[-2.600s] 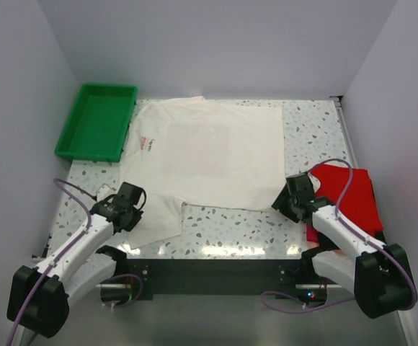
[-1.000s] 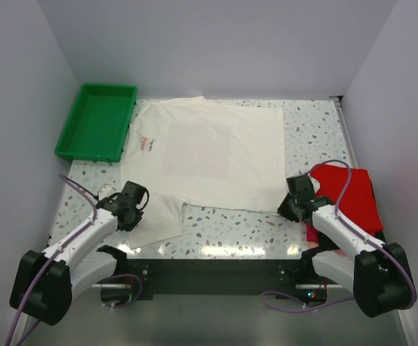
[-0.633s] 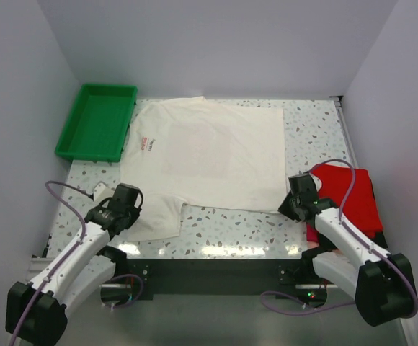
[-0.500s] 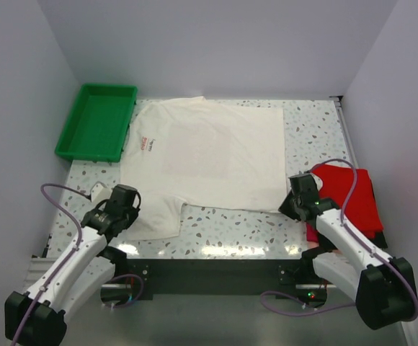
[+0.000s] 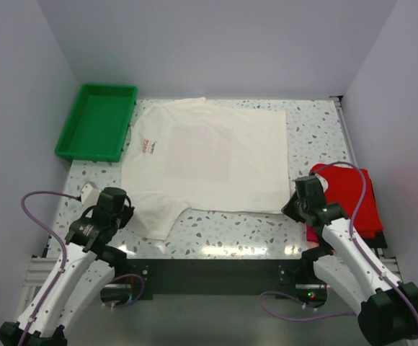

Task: Fold and stack the t-shirts
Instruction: Fold the tshirt

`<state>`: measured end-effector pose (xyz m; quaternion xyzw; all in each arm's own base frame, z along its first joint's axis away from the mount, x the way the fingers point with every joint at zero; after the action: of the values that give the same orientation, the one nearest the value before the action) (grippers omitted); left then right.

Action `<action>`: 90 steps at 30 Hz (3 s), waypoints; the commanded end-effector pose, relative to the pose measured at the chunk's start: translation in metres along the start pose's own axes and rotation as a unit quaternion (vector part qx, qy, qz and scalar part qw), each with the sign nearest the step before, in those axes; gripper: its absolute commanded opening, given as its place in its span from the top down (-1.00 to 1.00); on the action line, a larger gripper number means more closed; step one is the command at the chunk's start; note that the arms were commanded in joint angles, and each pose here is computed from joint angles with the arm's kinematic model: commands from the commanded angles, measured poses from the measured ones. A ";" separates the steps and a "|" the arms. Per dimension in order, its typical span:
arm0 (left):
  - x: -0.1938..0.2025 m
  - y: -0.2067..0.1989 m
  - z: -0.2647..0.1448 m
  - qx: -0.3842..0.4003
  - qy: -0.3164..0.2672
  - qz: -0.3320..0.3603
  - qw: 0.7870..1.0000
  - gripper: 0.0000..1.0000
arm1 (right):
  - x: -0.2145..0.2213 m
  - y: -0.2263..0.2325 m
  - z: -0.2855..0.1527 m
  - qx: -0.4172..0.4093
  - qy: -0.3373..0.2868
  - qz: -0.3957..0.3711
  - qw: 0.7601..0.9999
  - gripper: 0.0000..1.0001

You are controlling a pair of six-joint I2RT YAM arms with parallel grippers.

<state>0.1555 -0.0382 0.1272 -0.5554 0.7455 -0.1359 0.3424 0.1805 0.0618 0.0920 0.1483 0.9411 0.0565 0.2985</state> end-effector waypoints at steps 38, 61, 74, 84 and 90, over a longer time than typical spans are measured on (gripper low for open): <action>-0.046 -0.213 0.109 0.062 -0.035 0.101 0.992 1.00 | -0.144 0.051 0.060 -0.031 0.008 0.021 0.999 1.00; -0.070 -0.236 0.153 0.050 -0.028 0.095 0.994 1.00 | -0.166 0.021 0.096 -0.040 0.025 0.091 0.995 1.00; -0.076 -0.231 0.178 0.035 -0.022 0.093 0.995 1.00 | -0.177 0.023 0.110 -0.053 0.025 0.101 0.993 1.00; -0.079 -0.244 0.192 0.070 0.007 0.109 0.992 0.15 | -0.186 0.019 0.121 -0.059 0.029 0.100 0.993 0.32; -0.085 -0.232 0.159 0.083 -0.008 0.093 0.992 -0.27 | -0.202 0.026 0.090 -0.065 -0.007 0.071 0.995 -0.35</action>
<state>0.4526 -0.0151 0.1373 -0.4620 0.8000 -0.1350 0.3582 0.3893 0.0229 0.0917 0.2201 0.9321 0.1335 0.2547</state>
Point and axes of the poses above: each gripper's point midway between its finger pads, its own z axis out along the fingers, its own y axis along the line the jaws close on, x = y × z, the point moved 4 cm from there along -z, back along the fingers, and after that the axes turned 15 degrees about -z, right-handed, at the moved point
